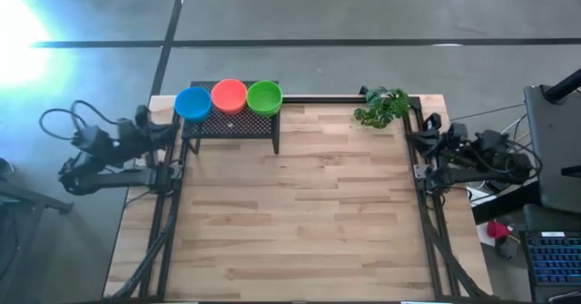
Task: Pick & Place Mini bowls
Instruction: Return to Home Position
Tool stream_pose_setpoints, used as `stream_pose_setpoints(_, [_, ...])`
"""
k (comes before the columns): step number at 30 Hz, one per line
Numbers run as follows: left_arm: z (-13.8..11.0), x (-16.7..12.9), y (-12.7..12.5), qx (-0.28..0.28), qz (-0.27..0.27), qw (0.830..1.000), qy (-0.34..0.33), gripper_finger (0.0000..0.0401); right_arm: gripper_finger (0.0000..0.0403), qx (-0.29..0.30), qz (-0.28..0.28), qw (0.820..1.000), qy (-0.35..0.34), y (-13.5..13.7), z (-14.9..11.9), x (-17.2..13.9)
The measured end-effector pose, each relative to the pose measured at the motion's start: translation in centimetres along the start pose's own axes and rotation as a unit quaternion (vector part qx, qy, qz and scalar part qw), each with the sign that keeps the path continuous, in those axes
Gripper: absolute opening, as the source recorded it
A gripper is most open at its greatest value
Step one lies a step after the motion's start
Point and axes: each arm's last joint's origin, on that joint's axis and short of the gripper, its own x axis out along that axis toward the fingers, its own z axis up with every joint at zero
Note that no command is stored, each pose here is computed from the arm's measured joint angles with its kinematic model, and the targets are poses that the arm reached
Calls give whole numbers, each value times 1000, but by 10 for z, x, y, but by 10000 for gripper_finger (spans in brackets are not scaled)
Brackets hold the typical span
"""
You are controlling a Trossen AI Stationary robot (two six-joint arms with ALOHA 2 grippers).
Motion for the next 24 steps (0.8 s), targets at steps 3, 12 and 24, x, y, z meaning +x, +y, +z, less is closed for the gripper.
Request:
stream_pose_setpoints(3, [-17, 9, -3, 6, -1, 1000, 17, 0, 8, -11, 9, 1000, 7, 0, -15, 4])
stream_pose_setpoints(12, [-75, 32, -13, 1, -5, 999, 52, 0, 8, -51, 43, 998, 22, -3, -66, 16])
stream_pose_setpoints(24, [-141, 44, -21, -14, -53, 996, 65, 0, 8, -53, 48, 995, 69, -9, -108, 17])
